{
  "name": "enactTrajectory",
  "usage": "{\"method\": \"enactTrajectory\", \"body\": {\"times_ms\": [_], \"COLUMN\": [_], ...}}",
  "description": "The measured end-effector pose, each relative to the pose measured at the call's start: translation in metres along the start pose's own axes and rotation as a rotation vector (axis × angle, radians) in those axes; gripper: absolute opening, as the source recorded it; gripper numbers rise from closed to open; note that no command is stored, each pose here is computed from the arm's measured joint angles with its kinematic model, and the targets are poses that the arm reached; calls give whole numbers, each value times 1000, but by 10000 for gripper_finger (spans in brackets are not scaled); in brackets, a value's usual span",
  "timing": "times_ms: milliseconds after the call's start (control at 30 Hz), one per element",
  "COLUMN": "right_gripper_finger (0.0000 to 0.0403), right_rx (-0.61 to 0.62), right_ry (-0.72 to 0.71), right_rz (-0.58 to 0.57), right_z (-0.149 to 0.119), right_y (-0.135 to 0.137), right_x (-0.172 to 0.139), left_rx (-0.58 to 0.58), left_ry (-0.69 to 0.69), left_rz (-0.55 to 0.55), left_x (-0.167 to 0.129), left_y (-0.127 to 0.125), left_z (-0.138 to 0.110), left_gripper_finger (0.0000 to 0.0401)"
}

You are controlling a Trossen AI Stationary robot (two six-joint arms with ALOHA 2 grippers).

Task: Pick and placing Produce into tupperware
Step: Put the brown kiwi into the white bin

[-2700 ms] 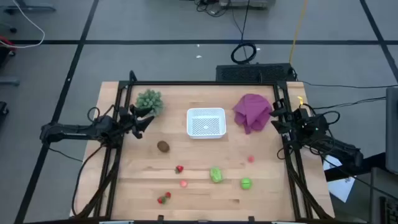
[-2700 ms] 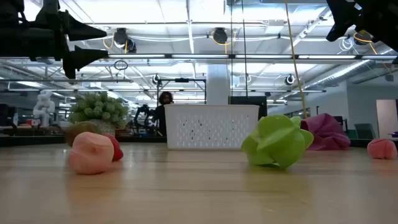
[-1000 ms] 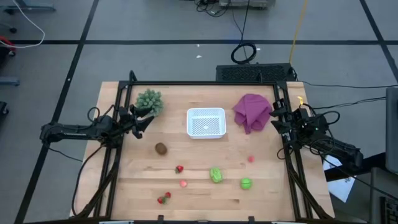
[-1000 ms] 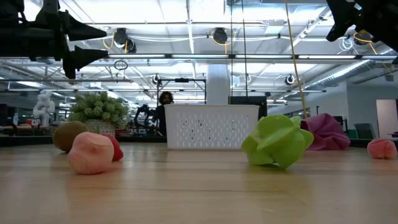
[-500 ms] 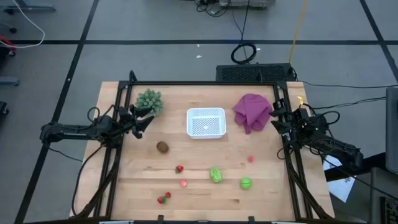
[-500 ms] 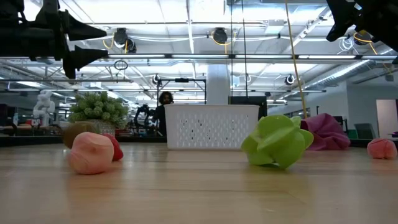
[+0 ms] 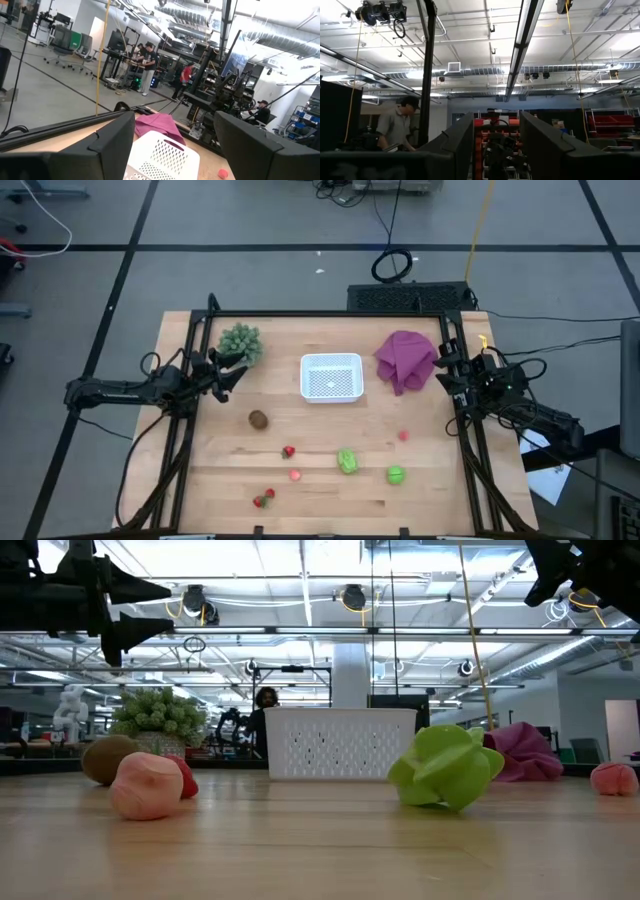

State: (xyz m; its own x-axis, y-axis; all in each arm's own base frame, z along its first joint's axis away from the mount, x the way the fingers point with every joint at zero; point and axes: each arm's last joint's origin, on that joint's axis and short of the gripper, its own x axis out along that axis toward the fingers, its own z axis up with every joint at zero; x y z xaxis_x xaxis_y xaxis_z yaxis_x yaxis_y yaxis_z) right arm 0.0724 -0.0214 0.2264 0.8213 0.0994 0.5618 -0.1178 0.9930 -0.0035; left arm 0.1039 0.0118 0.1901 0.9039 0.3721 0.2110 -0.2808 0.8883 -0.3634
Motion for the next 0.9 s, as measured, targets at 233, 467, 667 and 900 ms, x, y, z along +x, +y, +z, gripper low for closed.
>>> {"method": "enactTrajectory", "body": {"times_ms": [233, 467, 667, 900], "right_gripper_finger": [151, 151, 151, 151], "right_rx": [47, 43, 41, 19], "right_ry": [-20, -21, -36, -99], "right_rz": [9, 19, -8, -45], "right_z": [3, 4, 5, 10], "right_y": [1, 1, 1, 0], "right_x": [0, 1, 1, 2], "left_rx": [-5, 16, 153, 397], "left_ry": [27, 32, 71, 208], "left_rz": [-7, 9, 9, 237], "left_x": [0, 6, 28, 83], "left_y": [-1, -5, -29, -61], "left_z": [-3, 5, 53, 114], "left_gripper_finger": [274, 273, 273, 273]}}
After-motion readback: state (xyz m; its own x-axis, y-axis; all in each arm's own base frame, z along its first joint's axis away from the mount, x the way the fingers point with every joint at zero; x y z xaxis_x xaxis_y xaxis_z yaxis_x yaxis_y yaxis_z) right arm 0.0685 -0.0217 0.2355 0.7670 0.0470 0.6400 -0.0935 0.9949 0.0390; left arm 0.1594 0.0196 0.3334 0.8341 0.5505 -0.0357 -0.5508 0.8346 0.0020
